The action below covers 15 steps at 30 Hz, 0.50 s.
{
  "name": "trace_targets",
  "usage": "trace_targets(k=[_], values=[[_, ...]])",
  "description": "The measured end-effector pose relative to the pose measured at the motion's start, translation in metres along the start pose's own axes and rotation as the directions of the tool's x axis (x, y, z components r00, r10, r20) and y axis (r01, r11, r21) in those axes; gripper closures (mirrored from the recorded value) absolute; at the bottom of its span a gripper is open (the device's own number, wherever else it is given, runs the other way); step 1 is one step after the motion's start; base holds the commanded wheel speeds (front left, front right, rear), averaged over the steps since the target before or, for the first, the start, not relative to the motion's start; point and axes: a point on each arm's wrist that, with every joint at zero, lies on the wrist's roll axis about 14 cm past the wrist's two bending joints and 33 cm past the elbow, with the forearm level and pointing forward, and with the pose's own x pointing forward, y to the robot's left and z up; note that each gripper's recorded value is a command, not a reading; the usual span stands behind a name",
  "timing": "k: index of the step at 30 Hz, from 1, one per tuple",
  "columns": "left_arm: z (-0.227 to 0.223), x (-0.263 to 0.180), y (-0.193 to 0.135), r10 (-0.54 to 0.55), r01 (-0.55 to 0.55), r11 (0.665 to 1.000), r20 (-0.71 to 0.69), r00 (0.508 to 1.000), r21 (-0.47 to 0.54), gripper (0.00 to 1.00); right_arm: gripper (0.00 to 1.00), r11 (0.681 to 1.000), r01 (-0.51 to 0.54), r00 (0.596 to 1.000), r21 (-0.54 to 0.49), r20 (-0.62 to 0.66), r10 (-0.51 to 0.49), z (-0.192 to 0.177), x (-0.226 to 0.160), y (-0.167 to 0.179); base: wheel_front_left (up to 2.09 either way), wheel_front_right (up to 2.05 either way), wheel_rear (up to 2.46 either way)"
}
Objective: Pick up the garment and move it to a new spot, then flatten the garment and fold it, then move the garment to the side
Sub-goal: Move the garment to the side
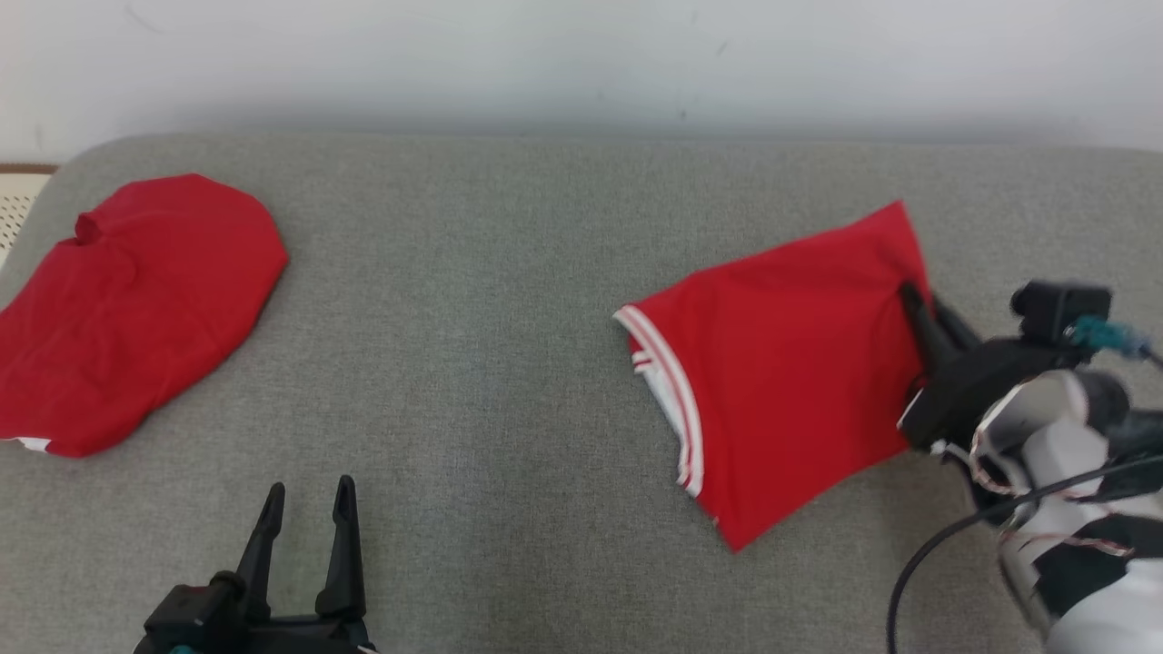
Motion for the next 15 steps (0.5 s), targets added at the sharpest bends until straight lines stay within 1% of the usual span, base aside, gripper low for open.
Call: trace_targets(k=[3, 8, 13, 14, 15], values=[[-0.001, 0.005, 0.0, -0.001, 0.001, 1.0, 0.002, 1.0, 0.007, 0.0, 1.0, 0.998, 0.029, 1.0, -0.054, 0.009, -0.028, 0.015, 0.008, -0.022, 0.0, 0.0, 0.0], [-0.003, 0.019, -0.002, -0.025, 0.025, 0.999, 0.012, 1.0, 0.022, 0.0, 1.0, 0.988, 0.098, 0.995, -0.115, 0.019, -0.097, 0.033, 0.017, -0.066, 0.0, 0.0, 0.0], [-0.01, 0.032, -0.001, -0.038, 0.038, 0.998, 0.007, 0.999, 0.049, 0.0, 1.0, 0.971, 0.152, 0.988, -0.186, -0.005, -0.155, 0.036, 0.023, -0.103, 0.0, 0.0, 0.0], [-0.016, 0.037, -0.001, -0.047, 0.048, 0.997, -0.003, 0.999, 0.06, 0.0, 1.0, 0.961, 0.179, 0.982, -0.209, -0.027, -0.189, 0.033, 0.023, -0.12, 0.0, 0.0, 0.0], [-0.019, 0.038, -0.001, -0.055, 0.055, 0.996, -0.011, 0.998, 0.064, 0.0, 1.0, 0.956, 0.195, 0.978, -0.22, -0.037, -0.208, 0.032, 0.022, -0.13, 0.0, 0.0, 0.0]])
